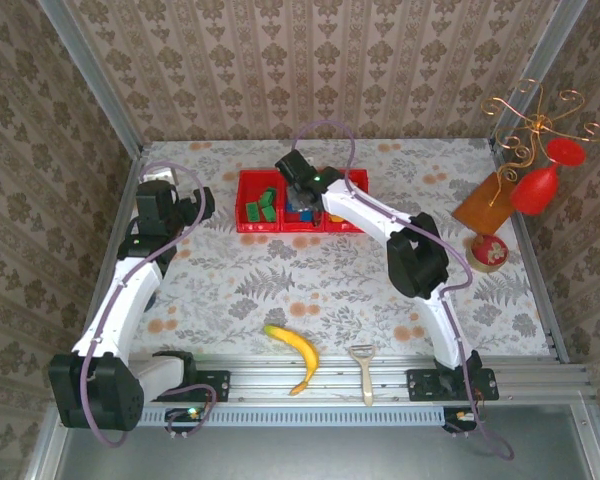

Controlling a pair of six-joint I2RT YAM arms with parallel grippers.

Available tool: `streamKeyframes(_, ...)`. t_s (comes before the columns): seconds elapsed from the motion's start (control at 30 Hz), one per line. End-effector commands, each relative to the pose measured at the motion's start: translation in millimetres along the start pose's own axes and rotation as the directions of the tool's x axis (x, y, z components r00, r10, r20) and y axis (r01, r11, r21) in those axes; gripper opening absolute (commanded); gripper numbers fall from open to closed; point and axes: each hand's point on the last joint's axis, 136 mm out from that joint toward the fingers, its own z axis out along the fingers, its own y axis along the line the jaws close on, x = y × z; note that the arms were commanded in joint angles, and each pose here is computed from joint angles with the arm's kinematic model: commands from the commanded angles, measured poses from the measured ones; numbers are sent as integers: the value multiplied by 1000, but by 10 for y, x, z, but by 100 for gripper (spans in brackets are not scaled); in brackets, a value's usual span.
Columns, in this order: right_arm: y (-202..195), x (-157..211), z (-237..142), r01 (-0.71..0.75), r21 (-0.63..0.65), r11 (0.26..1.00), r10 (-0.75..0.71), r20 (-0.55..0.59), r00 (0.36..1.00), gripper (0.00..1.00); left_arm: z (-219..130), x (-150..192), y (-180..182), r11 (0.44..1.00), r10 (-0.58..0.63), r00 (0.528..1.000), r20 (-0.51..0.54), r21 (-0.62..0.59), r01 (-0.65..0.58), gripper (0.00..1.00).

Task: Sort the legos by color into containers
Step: Place the lego in the container.

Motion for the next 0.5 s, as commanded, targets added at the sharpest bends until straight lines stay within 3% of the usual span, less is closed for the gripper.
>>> streamKeyframes(0.0, -9, -62, 108, 25, 9, 1000, -25, 0, 1000, 21, -43, 6, 35, 1000, -30, 1000, 2, 7, 30, 100)
streamKeyframes(0.33, 24, -232, 33, 52, -1, 999, -52, 32, 998, 58, -38, 42, 95, 999, -41, 999, -3, -1, 41, 100)
streamKeyframes(0.47, -27, -303, -130, 53, -1, 999, -53, 53, 997, 59, -38, 72, 131, 999, -37, 999, -2, -8, 37, 100)
